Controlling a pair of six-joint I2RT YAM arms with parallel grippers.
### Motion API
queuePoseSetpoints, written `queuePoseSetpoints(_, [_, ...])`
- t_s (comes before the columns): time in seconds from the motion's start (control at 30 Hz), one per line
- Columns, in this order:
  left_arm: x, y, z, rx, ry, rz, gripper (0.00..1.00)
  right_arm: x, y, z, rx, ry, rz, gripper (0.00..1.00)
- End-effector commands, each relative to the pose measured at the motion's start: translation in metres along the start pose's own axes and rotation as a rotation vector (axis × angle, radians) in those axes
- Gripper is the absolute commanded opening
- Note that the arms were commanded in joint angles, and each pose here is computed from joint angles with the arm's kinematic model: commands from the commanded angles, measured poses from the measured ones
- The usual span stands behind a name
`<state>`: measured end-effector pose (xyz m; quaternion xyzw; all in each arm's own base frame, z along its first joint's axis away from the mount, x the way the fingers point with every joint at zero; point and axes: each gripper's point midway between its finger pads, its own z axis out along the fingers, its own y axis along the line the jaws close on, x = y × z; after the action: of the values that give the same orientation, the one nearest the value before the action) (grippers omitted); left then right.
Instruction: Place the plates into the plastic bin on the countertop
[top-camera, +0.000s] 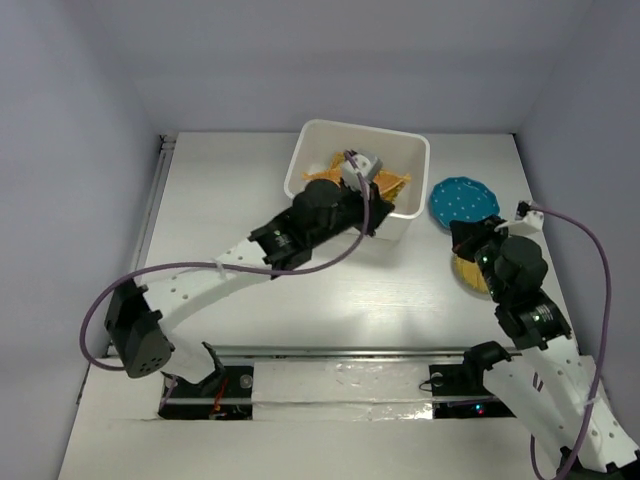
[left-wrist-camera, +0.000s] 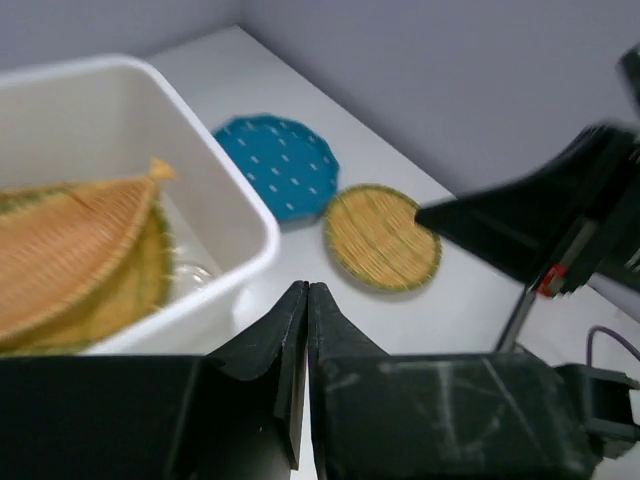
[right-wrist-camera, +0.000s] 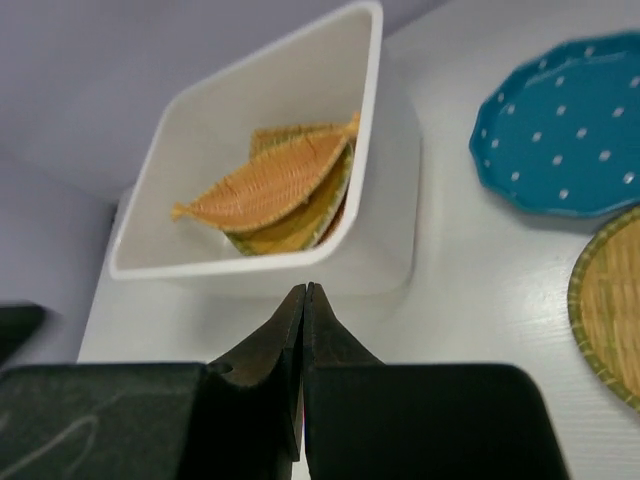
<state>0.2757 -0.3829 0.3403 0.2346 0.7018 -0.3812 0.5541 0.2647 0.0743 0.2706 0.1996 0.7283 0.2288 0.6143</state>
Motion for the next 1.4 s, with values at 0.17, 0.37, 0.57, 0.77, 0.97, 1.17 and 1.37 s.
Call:
queuePoseSetpoints(0.17, [0.123, -0.048, 0.064, -0.017, 0.19, -0.107, 0.0, -0.148, 0.049, -0.083, -0.076, -0.369, 0.027, 0.0])
queuePoseSetpoints(0.37, [0.171, -0.087, 0.107, 0.059, 0.27, -0.197, 0.16, -0.166, 0.061, -0.118, -0.152, -0.408, 0.038, 0.0])
queuePoseSetpoints(0.57, [0.211, -0.106, 0.142, 0.095, 0.336, -0.318, 0.48, -0.155, 0.061, -0.117, -0.17, -0.379, 0.026, 0.09])
queuePoseSetpoints(0.77, [0.249, -0.107, 0.171, 0.071, 0.398, -0.375, 0.55, -0.149, 0.067, -0.117, -0.22, -0.362, 0.021, 0.2])
queuePoseSetpoints(0.97, [0.277, -0.1, 0.192, 0.063, 0.44, -0.435, 0.56, -0.141, 0.071, -0.115, -0.254, -0.34, 0.011, 0.22])
queuePoseSetpoints(1.17, [0.297, -0.101, 0.203, 0.09, 0.472, -0.496, 0.56, -0.138, 0.071, -0.116, -0.266, -0.337, -0.001, 0.23])
queuePoseSetpoints(1.37, [0.313, -0.095, 0.215, 0.071, 0.485, -0.533, 0.49, -0.139, 0.073, -0.122, -0.288, -0.348, -0.005, 0.23])
